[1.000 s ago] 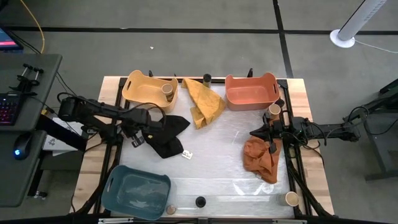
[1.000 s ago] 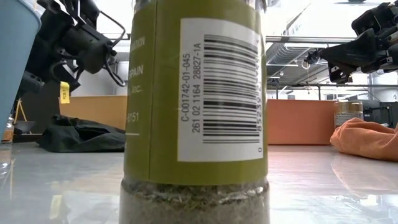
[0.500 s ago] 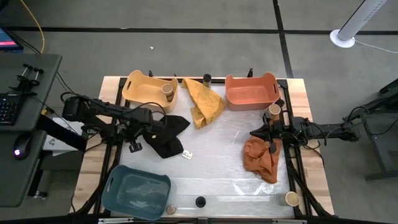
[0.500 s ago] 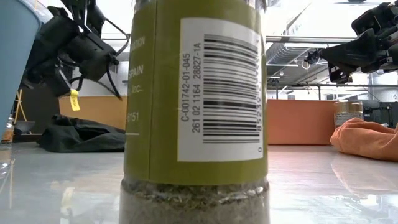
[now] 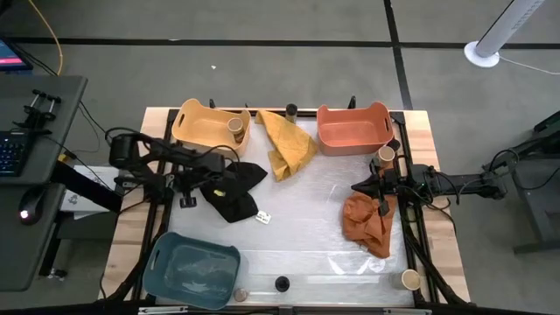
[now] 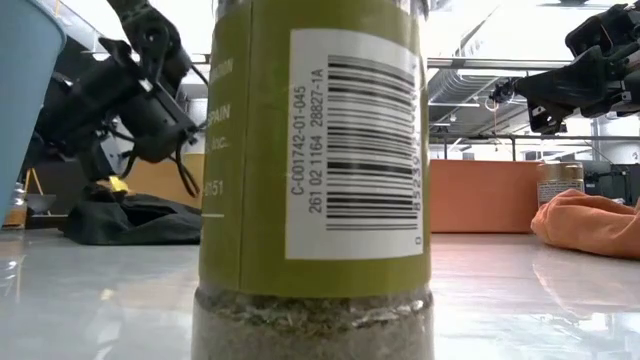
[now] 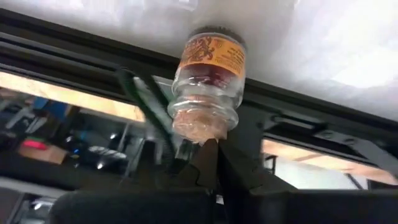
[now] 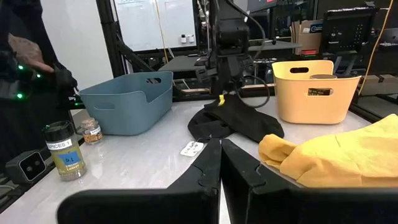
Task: Sort spices by type
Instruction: Put the top brown seasoning bottle into the blue bin
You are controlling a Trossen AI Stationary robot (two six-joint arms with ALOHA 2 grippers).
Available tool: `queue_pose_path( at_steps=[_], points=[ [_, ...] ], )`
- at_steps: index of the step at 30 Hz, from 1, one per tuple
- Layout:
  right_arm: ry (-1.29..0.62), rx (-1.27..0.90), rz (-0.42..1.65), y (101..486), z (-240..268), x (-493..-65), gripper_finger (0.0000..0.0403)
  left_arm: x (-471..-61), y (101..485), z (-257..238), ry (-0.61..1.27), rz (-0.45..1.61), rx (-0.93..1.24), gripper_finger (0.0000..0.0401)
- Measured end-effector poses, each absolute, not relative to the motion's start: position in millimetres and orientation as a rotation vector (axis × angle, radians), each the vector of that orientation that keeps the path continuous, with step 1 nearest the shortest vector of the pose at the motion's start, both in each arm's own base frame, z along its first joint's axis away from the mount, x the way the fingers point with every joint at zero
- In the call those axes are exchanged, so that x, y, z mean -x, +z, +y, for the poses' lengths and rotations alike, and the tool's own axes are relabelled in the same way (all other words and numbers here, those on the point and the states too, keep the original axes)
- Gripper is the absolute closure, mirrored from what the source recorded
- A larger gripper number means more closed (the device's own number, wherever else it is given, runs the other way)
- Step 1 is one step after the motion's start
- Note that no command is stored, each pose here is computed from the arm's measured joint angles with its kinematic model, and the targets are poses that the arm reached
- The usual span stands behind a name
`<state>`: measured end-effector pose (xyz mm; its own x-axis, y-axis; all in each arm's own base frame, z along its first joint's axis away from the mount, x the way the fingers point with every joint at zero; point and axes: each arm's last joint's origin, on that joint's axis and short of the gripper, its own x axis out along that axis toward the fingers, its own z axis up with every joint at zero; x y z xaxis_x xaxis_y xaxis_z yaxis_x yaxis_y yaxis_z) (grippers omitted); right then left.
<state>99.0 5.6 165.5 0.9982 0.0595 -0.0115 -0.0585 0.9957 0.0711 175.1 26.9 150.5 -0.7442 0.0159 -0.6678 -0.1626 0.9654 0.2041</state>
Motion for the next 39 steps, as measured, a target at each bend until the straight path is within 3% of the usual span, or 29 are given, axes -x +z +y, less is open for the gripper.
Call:
queue_pose_path(
  at_steps=[10,19,39],
  points=[
    [0.059,-0.07,0.014,165.4,5.6,-99.0,0.0402,-176.0,144.6,31.4,0.32,2.42,0.123,0.0401],
    [0.059,-0.071,0.014,165.4,5.6,-99.0,0.0402,-193.5,151.6,34.4,0.29,2.317,0.105,0.0401],
    [0.059,-0.07,0.014,165.5,5.6,-99.0,0.0402,-276.2,203.0,51.1,0.271,1.764,-0.068,0.0401]
  ],
)
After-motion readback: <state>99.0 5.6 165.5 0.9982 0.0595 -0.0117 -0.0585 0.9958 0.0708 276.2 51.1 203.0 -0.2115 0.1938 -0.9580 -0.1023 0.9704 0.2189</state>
